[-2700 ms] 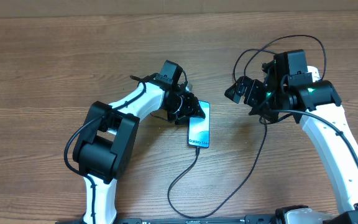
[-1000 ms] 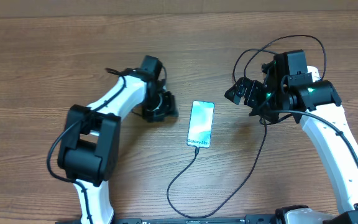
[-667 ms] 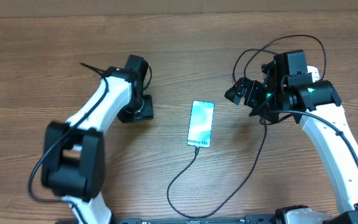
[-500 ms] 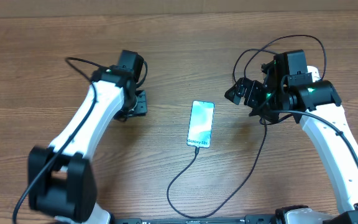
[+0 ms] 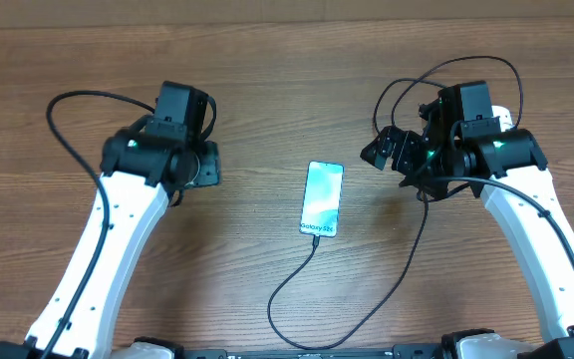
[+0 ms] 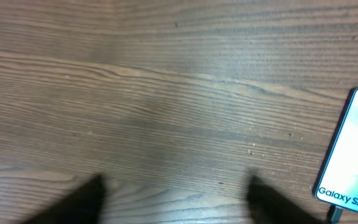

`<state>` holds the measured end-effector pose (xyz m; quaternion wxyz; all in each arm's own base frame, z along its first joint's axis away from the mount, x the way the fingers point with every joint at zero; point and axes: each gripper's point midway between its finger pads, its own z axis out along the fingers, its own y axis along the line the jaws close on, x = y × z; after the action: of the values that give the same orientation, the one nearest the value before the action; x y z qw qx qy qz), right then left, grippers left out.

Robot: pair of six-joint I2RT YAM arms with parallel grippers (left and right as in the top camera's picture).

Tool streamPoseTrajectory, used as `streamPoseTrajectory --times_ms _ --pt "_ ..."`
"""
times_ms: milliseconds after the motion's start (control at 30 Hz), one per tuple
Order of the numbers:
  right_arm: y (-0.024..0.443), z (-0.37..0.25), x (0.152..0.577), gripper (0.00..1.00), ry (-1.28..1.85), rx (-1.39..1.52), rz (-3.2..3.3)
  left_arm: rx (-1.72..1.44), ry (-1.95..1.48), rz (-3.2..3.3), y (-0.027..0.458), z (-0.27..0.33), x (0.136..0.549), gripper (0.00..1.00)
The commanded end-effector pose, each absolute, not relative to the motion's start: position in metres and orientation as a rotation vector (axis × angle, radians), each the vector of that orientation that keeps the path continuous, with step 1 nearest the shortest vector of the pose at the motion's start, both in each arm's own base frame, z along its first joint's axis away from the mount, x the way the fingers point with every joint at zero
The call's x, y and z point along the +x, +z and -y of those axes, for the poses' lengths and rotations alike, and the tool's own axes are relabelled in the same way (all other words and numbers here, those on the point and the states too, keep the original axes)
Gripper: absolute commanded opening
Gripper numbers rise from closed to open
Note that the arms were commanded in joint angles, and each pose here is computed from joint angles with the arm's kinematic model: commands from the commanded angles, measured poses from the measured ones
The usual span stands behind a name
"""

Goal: Plug charger to phone and switch on socket
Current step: 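Open the left gripper and lift it away from the phone, then move the right gripper over the power strip's orange switch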

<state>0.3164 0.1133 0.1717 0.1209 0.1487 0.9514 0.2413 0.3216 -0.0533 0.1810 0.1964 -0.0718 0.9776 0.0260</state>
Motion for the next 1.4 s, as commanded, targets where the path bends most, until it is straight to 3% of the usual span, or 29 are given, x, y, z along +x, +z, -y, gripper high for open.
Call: streamPoseTrajectory --times_ms 0,700,1100,1367 --pt "0.181 -0.112 0.318 1.0 0.7 0.413 -2.747 -0.198 0.134 -2.698 0.191 0.045 0.321 1.0" --pt "0.186 -0.105 0.331 1.0 0.689 0.384 -2.691 -0.198 0.135 -2.7 0.19 0.045 0.322 1.0" --pt "0.222 -0.021 0.355 1.0 0.672 0.428 -2.616 -0.197 0.135 -2.7 0.19 0.045 0.322 1.0" --pt "0.222 0.045 0.38 1.0 0.624 0.548 -2.67 -0.198 0.135 -2.7 0.19 0.045 0.322 1.0"
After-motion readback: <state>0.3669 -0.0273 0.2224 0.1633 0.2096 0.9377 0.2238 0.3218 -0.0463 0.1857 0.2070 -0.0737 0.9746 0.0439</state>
